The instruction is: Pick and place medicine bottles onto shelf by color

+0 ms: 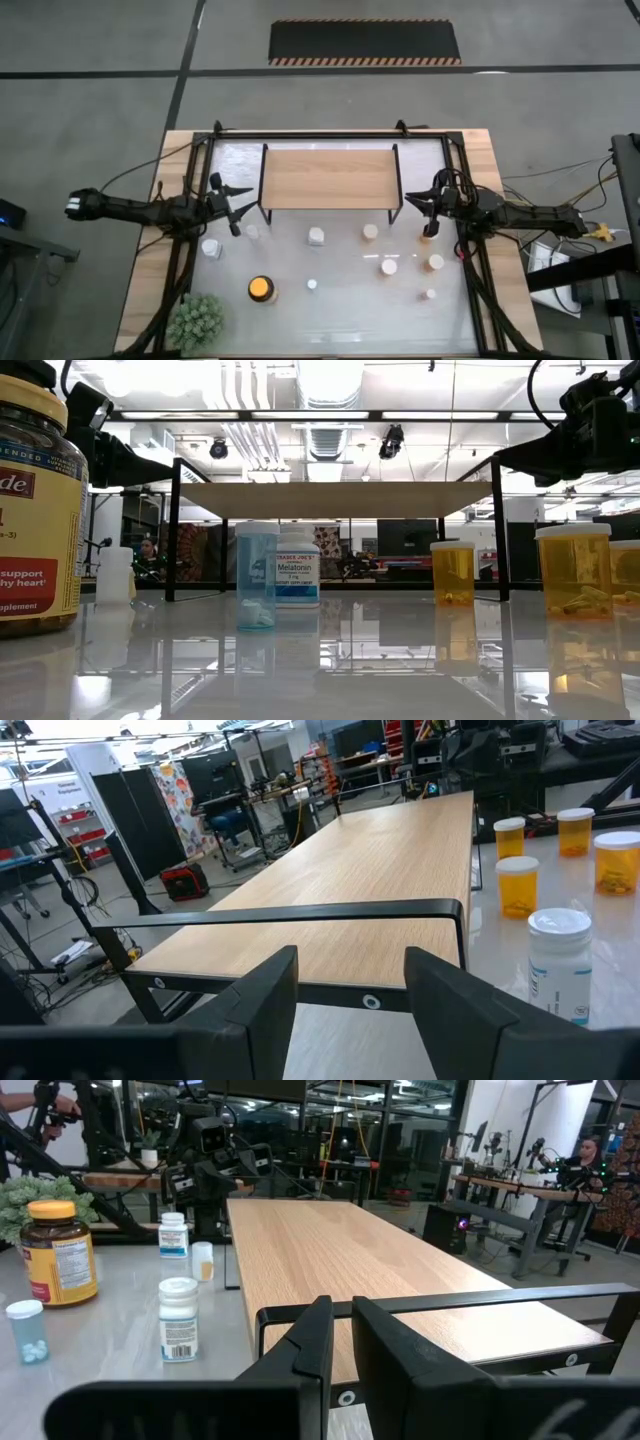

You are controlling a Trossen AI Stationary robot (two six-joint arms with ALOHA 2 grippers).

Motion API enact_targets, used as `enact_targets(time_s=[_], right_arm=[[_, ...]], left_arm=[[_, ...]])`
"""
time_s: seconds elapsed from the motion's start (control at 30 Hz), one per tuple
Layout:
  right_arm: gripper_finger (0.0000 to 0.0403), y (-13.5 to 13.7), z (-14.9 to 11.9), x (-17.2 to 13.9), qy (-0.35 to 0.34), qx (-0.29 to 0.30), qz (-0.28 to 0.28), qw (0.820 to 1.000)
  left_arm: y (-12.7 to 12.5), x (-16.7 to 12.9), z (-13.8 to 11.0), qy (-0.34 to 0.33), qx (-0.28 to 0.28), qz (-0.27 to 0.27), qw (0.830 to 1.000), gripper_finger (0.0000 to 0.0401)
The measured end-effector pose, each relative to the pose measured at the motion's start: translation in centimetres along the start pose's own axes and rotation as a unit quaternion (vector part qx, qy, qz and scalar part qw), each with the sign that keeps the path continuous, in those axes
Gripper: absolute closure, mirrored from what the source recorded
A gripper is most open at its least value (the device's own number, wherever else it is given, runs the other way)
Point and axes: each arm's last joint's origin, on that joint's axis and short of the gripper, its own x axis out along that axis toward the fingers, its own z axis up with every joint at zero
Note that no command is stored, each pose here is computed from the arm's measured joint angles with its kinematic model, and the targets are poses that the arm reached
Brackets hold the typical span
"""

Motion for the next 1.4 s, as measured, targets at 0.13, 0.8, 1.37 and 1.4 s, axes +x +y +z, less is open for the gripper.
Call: enact_targets(time_s=[0.13, 0.8, 1.37, 1.4], right_arm=[[0.0369, 0.0, 0.0, 0.0, 0.0, 0.0, 0.0, 1.0], [0.0369, 0.0, 0.1, 0.0, -0.004, 0.01, 0.0, 1.0], [0.0369, 0.0, 0.1, 0.0, -0.008, 0.067, 0.0, 0.998], [0.0369, 0.0, 0.1, 0.0, -0.008, 0.066, 0.0, 0.998]], left_arm=[[0.0, 0.0, 0.0, 0.0, 0.0, 0.0, 1.0, 0.0232], [0.1, 0.0, 0.0, 0.001, 0.007, 0.008, 1.0, 0.0232], [1.8, -1.2, 4.4, -0.217, -0.138, 0.068, 0.964, 0.0232], [2.0, -1.4, 4.8, -0.241, -0.167, 0.059, 0.954, 0.0232]])
